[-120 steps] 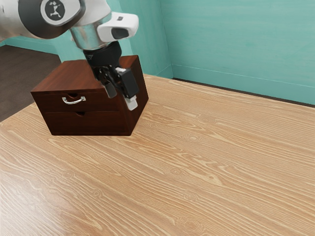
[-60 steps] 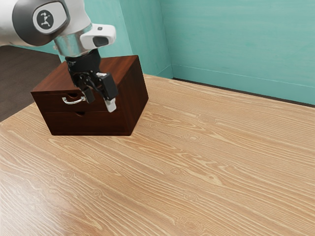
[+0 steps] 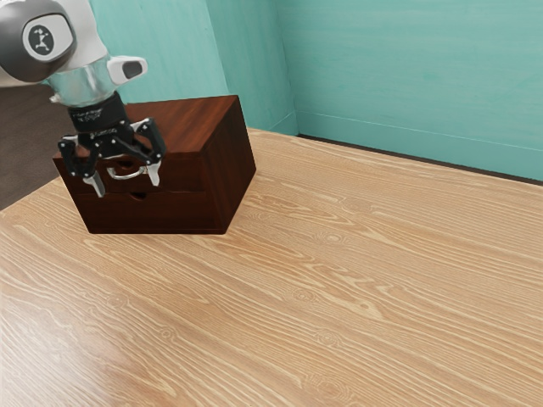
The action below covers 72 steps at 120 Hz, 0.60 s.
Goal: Pull the drawer handle with one arm to open the drawer
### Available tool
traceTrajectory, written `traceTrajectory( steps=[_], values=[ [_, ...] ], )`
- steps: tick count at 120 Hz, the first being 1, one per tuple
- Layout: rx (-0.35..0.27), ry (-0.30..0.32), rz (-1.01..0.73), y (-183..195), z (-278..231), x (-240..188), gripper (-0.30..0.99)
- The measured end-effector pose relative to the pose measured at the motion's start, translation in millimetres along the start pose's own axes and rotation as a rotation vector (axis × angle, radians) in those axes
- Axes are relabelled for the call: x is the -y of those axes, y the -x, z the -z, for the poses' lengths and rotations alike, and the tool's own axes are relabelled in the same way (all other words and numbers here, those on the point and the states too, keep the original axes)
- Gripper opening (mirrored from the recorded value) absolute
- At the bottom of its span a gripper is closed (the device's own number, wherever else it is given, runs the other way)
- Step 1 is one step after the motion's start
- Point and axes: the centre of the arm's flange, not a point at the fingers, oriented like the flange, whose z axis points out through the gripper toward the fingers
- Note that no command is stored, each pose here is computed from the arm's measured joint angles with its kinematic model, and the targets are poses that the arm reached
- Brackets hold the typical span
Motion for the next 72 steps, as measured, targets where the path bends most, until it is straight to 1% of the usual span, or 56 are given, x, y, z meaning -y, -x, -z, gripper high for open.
traceTrajectory(
  steps=[14, 30, 41, 57, 72],
  values=[
    [-0.004, 0.011, 0.259, -10.8, 3.2, 25.3, 0.67],
    [-0.004, 0.016, 0.480, -15.2, 4.3, 36.6, 0.66],
    [-0.015, 0.027, 0.624, -20.6, 7.2, 53.5, 0.66],
    [-0.033, 0.054, 0.812, -33.4, 9.0, 79.9, 0.66],
    [-0.046, 0.070, 0.937, -41.0, 8.3, 90.8, 0.66]
  ],
)
